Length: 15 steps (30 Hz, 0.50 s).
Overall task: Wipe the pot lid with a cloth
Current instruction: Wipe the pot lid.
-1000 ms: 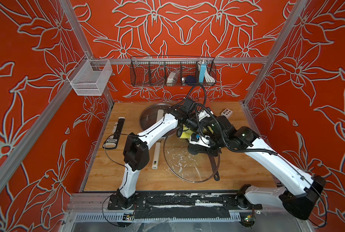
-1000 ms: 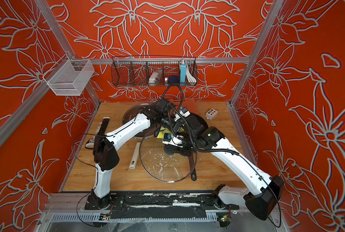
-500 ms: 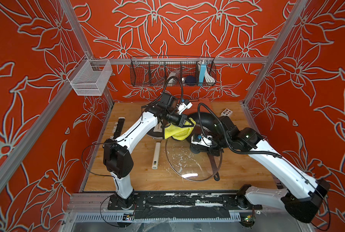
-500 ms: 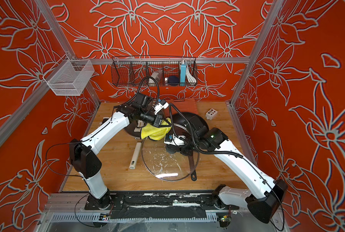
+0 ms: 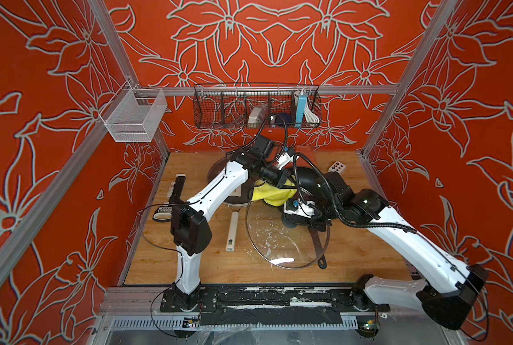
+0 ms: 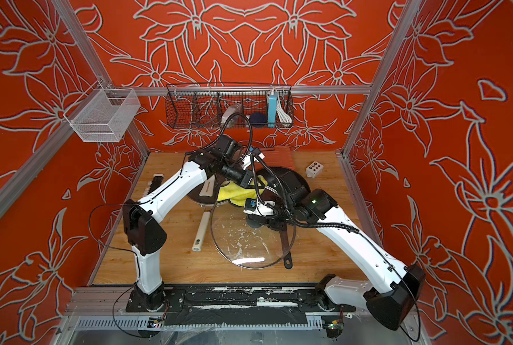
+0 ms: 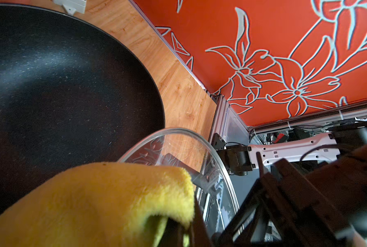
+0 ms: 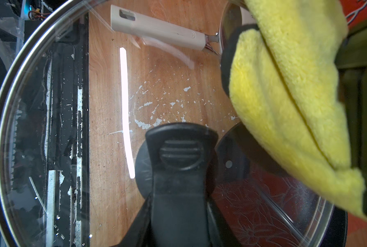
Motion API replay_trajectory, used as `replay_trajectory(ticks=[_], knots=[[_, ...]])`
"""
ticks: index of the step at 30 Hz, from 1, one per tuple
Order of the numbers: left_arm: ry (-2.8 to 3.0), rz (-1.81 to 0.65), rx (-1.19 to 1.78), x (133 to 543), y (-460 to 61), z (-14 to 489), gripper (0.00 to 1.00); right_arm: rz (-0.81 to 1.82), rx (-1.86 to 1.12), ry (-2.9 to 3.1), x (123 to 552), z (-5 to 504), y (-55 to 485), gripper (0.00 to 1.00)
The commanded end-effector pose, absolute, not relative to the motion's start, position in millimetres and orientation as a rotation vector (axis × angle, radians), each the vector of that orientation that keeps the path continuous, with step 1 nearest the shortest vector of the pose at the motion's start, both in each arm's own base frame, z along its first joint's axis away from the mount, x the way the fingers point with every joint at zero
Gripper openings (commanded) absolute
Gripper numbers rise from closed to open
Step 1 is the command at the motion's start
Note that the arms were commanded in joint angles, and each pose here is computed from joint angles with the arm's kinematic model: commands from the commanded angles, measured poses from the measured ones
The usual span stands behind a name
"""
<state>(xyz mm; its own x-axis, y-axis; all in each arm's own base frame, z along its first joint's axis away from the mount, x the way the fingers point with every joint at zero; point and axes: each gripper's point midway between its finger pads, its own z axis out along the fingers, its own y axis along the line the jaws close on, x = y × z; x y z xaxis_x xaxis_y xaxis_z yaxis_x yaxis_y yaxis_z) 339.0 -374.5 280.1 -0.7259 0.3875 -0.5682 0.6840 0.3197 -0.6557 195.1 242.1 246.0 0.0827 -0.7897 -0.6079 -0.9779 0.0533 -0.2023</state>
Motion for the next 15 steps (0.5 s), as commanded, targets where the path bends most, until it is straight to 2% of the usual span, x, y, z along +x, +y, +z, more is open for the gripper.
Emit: replay_trajectory(ticks=[1,15], knots=[[2.313,-1.400,1.055,324.4,-394.1,268.8,0.00,0.435,-1.713,1.481,204.9,298.1,272.1,0.00],[2.365,-1.487,1.183,306.6,-448.3,236.7,0.00,0.409,-1.721,1.427,211.0,306.0,291.5,0.00]])
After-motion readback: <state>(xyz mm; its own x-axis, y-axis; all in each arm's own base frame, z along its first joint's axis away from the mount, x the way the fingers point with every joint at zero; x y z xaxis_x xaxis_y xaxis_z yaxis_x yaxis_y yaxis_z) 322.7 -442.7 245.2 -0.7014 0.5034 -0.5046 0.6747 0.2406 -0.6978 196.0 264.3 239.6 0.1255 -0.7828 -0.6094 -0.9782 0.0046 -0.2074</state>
